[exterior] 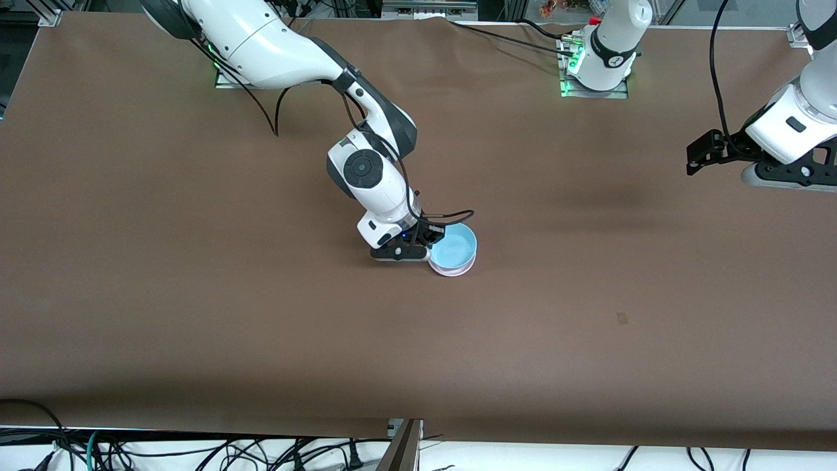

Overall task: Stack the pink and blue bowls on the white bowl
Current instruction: 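Lower the blue bowl into the pink bowl with the right gripper, then open the right gripper to release the blue bowl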

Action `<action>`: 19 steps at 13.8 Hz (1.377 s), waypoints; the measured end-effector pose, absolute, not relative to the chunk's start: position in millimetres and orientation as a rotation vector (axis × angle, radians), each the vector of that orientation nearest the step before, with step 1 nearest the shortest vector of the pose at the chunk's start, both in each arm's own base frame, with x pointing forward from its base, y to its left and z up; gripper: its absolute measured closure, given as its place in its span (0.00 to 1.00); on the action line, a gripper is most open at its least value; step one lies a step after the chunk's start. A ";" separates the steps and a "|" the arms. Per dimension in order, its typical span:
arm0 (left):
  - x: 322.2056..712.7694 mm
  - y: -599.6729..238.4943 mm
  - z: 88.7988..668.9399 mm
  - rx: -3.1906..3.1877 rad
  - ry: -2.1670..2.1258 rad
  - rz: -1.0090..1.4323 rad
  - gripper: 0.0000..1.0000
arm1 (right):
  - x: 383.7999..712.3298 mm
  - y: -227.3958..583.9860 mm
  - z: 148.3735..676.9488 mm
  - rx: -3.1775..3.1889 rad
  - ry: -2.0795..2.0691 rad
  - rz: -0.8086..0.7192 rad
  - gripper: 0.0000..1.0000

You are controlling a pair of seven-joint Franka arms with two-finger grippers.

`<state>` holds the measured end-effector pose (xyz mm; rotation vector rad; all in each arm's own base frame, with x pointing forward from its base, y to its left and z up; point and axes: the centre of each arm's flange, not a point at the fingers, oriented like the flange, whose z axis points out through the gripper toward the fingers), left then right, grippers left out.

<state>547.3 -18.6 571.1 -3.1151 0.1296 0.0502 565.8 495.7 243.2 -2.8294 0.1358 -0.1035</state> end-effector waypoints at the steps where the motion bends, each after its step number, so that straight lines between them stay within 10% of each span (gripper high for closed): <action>1: 547.3 -18.6 571.2 -3.115 0.130 0.050 0.00 | 565.7 495.5 243.1 -2.831 0.136 -0.102 0.98; 13: 547.4 -18.6 571.1 -3.115 0.129 0.050 0.00 | 565.6 495.7 243.3 -2.832 0.135 -0.100 0.95; 19: 547.5 -17.0 571.0 -3.115 0.125 0.051 0.00 | 581.4 498.1 277.0 -2.843 0.138 -0.088 0.39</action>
